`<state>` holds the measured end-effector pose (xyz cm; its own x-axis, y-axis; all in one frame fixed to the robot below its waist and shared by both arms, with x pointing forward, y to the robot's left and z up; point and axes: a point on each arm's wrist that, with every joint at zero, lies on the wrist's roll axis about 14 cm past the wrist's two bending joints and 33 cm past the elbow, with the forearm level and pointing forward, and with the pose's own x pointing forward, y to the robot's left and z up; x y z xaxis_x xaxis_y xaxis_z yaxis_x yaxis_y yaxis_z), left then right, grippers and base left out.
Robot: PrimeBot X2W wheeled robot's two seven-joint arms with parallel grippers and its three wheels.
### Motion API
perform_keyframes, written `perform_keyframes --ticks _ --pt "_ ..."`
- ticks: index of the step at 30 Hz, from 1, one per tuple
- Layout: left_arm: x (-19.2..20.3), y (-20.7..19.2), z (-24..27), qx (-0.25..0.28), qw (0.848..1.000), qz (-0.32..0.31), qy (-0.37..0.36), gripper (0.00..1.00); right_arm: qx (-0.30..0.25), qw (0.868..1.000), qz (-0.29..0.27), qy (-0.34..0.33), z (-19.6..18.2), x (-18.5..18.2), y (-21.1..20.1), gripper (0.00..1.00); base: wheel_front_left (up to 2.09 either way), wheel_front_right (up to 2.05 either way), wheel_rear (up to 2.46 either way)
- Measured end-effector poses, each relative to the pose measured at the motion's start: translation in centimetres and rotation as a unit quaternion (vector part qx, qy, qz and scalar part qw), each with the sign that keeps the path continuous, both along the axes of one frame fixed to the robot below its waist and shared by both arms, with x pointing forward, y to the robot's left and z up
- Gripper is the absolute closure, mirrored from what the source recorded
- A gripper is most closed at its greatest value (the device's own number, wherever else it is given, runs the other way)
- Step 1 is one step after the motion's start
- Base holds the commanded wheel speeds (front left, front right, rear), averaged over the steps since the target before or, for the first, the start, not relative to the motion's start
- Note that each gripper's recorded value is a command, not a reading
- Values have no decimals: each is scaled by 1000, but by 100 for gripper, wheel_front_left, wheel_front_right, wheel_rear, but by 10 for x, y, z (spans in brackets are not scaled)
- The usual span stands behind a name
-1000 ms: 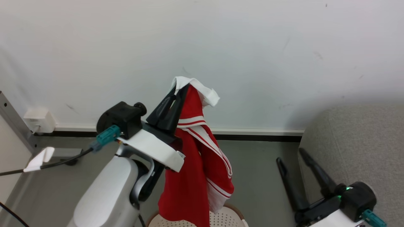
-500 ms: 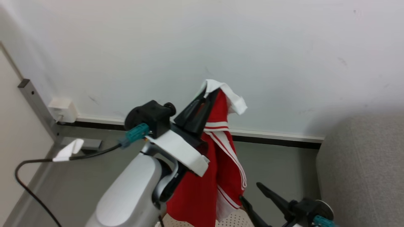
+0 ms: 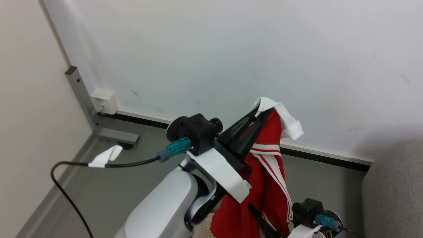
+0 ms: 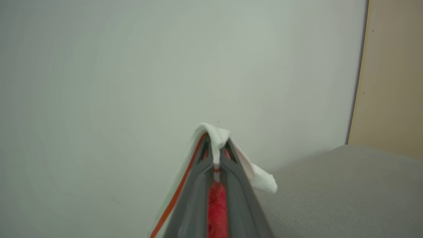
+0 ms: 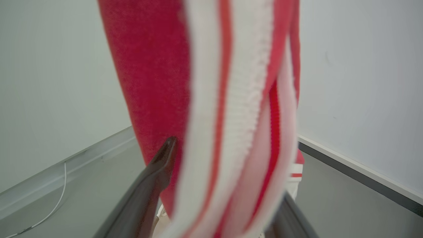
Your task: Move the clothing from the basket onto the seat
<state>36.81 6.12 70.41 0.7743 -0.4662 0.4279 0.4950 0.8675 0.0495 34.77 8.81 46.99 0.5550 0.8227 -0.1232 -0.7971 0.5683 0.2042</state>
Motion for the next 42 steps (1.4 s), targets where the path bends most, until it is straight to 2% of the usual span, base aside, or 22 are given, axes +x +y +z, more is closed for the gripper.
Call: perform_keyframes --ticks 9,10,11,21,29,36,41,42 --pt "-12 1 -2 -4 1000 -4 8 100 -2 1000 10 3 1 6 22 0 0 0 0" --pt "-12 1 -3 -4 1000 -4 10 100 0 1000 10 1 3 7 24 53 0 0 0" --pt "-12 1 -4 -5 1000 -4 12 100 1 1000 10 3 3 7 25 100 0 0 0" --pt "-6 11 -10 -9 1000 13 21 100 17 1000 -9 -3 11 16 19 100 0 0 0" --pt "0 19 -29 -16 999 24 44 100 55 997 -51 -26 36 32 -2 100 0 0 0" --pt "2 25 -55 -16 997 32 71 100 94 987 -113 -58 65 54 -41 100 0 0 0" --pt "-1 7 -73 -10 996 2 90 100 122 975 -161 -92 92 71 -76 100 0 0 0" --pt "-2 3 -77 -8 995 -3 95 69 125 973 -169 -99 97 74 -83 100 0 0 0"
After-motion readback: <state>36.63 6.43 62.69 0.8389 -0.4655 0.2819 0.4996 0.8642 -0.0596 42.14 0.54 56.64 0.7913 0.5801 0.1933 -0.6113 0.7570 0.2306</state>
